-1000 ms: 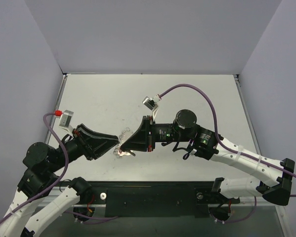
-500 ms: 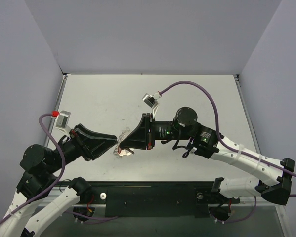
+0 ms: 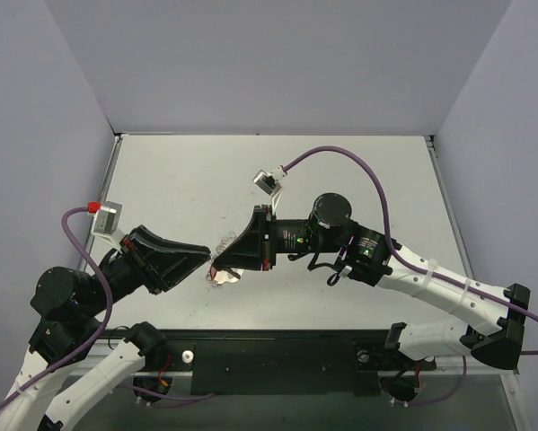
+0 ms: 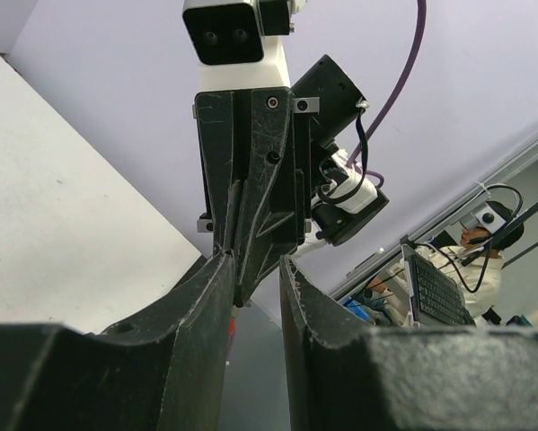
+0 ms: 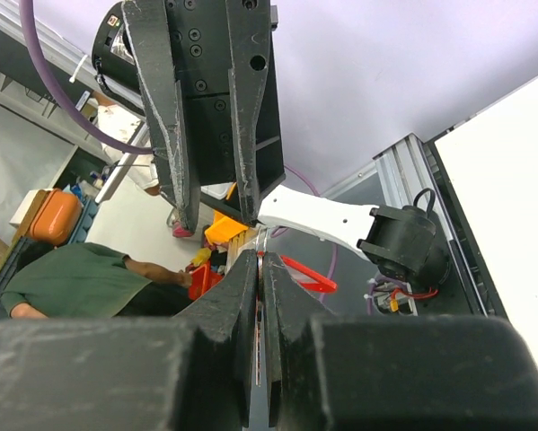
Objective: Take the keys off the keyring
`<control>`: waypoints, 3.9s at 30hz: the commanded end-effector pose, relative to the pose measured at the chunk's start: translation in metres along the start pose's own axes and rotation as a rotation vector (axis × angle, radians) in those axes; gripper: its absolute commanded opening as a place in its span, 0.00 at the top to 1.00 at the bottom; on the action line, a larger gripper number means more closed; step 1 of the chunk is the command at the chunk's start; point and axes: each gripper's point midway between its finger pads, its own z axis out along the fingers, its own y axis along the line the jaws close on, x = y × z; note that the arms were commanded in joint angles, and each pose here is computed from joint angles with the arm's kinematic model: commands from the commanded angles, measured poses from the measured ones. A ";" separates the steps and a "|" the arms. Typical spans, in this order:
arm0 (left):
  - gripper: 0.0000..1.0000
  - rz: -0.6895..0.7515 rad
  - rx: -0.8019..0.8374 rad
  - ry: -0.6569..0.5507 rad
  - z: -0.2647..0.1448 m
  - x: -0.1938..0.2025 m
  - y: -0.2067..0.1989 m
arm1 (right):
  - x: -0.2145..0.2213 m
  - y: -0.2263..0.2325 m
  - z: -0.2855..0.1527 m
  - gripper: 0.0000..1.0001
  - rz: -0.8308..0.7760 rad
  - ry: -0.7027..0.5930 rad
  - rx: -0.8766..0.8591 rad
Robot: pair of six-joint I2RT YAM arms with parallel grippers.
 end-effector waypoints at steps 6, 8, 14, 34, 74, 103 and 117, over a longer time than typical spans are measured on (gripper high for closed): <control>0.49 0.030 0.005 -0.059 -0.004 -0.013 -0.007 | -0.020 0.033 -0.003 1.00 -0.068 -0.047 -0.085; 0.48 0.029 0.001 -0.054 -0.003 -0.012 -0.006 | -0.020 0.033 -0.003 1.00 -0.067 -0.046 -0.087; 0.52 0.027 -0.001 -0.044 -0.001 -0.009 -0.003 | -0.019 0.035 -0.003 1.00 -0.072 -0.045 -0.090; 1.00 0.011 0.028 -0.025 0.001 -0.005 -0.005 | -0.021 0.037 0.002 1.00 -0.078 -0.036 -0.098; 1.00 0.149 0.086 0.463 -0.009 0.065 0.003 | 0.062 -0.004 -0.007 1.00 -0.028 0.440 0.092; 0.39 0.053 -0.006 0.147 -0.009 0.021 -0.002 | 0.040 0.017 -0.019 1.00 -0.083 0.272 0.047; 0.51 -0.017 0.033 0.101 -0.004 0.019 -0.004 | 0.030 0.025 -0.016 1.00 -0.097 0.248 0.025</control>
